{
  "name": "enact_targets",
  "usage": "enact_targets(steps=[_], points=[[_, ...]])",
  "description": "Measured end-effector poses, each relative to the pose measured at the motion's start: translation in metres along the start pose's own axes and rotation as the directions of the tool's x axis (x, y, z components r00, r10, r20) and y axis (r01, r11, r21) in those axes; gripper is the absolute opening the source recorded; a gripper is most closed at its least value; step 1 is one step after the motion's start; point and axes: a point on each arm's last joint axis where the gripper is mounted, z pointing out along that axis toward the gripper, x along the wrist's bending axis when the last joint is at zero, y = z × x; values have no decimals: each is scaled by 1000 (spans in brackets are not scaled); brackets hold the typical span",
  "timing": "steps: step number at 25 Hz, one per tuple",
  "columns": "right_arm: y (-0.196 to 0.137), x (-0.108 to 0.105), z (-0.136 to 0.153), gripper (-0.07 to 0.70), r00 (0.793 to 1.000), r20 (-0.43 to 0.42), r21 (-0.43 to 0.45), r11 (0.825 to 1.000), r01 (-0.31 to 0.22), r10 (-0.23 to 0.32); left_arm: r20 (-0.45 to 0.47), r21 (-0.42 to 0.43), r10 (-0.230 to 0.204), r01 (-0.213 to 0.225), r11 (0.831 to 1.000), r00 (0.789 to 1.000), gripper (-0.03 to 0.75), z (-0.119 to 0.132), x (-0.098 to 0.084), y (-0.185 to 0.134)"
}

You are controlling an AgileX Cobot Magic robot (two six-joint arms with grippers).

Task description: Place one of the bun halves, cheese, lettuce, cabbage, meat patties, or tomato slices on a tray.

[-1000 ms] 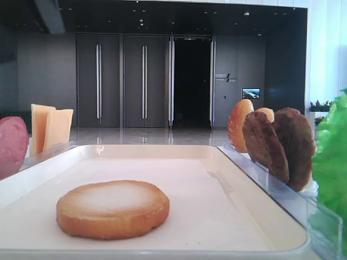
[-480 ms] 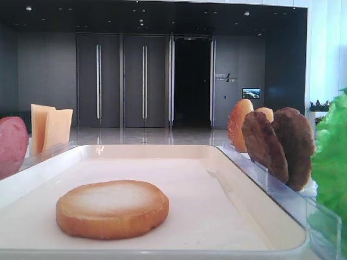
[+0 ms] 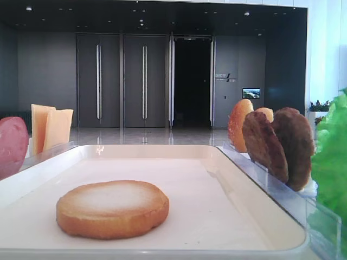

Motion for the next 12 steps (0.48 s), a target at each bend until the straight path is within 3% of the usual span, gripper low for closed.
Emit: enact_targets(steps=[7,12], points=[[0,0,0,306,1000,0,0,1000,0,0,-47,17,-149,150,989,988,454,5,52,3],[0,0,0,306,1000,0,0,1000,0,0,-19,32,-199,199,979,980,454,6,70,1]])
